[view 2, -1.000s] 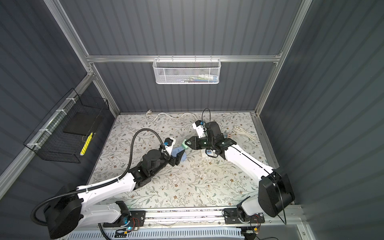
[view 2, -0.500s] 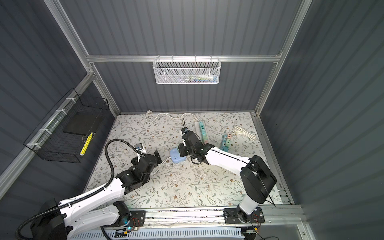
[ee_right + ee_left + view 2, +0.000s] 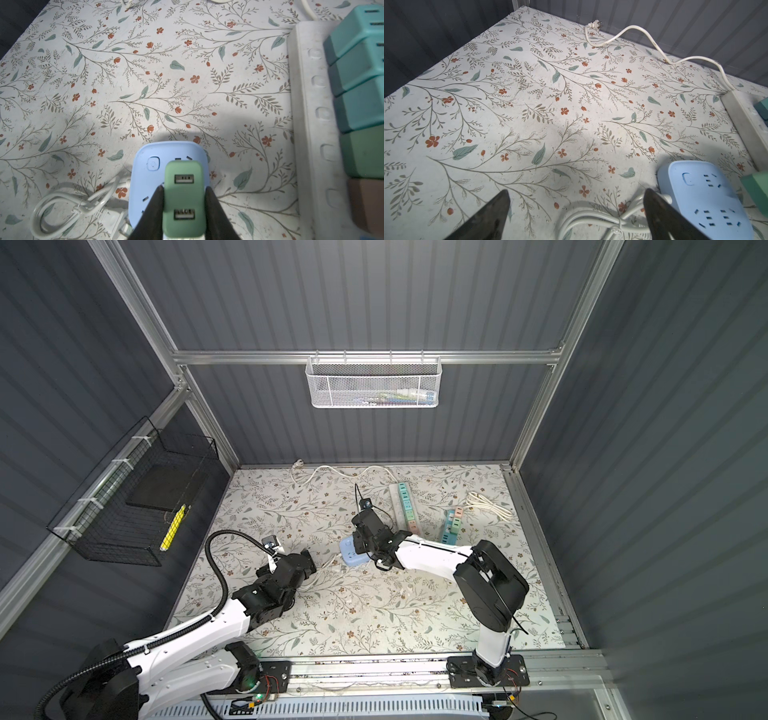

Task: Insert the plug
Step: 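Lower the mint-green adapter with the right gripper onto the blue cube socket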

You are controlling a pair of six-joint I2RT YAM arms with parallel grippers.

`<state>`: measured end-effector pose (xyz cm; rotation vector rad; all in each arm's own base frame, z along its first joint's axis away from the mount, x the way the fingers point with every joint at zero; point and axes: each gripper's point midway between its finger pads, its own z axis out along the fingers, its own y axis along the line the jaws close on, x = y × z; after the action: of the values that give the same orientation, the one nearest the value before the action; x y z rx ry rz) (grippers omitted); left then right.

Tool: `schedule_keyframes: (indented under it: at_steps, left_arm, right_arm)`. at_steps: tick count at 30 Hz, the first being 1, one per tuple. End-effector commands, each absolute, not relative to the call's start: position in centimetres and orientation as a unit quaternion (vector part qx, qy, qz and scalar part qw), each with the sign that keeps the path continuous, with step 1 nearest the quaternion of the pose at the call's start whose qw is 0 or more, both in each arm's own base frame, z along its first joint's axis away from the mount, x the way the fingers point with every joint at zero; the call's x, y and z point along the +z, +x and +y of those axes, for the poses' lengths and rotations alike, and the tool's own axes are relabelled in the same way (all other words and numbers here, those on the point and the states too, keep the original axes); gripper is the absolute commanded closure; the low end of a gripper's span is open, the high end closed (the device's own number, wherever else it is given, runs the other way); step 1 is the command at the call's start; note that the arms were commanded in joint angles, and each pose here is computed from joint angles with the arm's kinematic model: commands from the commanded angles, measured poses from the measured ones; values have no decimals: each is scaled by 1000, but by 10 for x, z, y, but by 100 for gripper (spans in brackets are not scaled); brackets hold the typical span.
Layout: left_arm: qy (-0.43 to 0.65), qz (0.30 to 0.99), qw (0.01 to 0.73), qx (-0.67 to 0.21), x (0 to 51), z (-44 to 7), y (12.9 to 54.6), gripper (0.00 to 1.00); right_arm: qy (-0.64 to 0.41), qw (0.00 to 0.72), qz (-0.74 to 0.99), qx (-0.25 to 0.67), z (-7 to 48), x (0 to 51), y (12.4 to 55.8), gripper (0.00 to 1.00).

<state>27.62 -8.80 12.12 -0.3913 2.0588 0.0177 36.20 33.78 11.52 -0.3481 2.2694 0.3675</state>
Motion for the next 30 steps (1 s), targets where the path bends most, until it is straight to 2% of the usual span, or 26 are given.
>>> schedule_keyframes:
  at_steps: [1,16,30]
  left_arm:
    - [-170,851,498,0,118,-88,278,0]
    - [-166,851,498,-4,122,-87,280,0]
    - [-164,853,496,-2,121,-87,282,0]
  right_arm:
    - [-128,421,886,150,347,129,374,80]
    - [-134,402,896,134,355,102,381,80]
    - [-141,380,905,126,353,85,370,80]
